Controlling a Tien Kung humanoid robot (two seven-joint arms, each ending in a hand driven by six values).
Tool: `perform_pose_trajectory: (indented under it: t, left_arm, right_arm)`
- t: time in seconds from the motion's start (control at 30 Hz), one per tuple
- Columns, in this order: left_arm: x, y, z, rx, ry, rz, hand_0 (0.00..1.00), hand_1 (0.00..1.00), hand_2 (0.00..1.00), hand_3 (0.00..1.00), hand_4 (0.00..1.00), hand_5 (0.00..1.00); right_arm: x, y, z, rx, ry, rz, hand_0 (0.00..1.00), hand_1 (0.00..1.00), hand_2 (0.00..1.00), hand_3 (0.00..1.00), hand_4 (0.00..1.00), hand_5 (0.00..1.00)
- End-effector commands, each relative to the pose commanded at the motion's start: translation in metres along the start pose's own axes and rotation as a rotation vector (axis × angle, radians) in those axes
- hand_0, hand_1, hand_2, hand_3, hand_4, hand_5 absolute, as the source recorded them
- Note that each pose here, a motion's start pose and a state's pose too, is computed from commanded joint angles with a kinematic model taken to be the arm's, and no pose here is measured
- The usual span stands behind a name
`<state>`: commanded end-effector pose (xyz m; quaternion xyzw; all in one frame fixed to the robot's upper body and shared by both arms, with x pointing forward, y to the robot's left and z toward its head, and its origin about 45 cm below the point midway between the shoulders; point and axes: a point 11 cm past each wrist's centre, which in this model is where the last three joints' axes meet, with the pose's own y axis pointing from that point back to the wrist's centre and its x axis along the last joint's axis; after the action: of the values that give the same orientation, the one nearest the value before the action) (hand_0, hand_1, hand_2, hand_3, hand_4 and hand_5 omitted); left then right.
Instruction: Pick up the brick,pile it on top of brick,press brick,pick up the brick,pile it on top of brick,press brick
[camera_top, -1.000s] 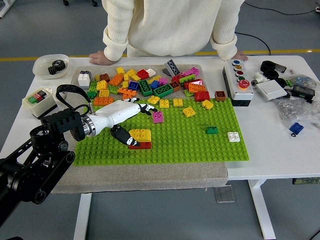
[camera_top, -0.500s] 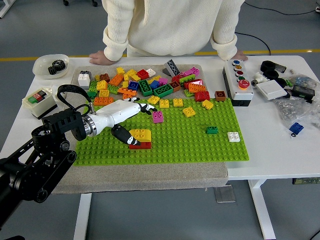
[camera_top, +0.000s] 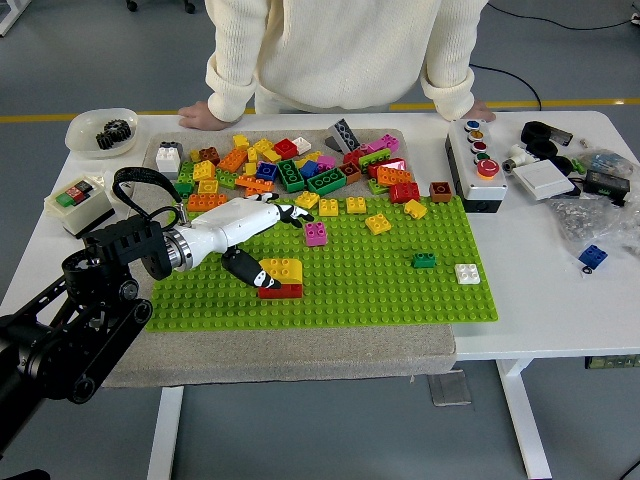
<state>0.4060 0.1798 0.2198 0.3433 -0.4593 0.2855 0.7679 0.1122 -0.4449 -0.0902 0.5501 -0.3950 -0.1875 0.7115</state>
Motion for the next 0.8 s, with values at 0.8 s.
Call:
perform_pose_trajectory:
  t: [0.8]
  left_arm:
    - [0.0011,-0.0001,-0.0014,0.004,0.002,0.001,0.998,0.804,0.803,0.878,0.998,0.111]
  right_arm:
    - [0.0007,0.0000,0.0001,0.000,-0.005,0.002,0.741,0.648,0.714,0.583,0.806,0.350]
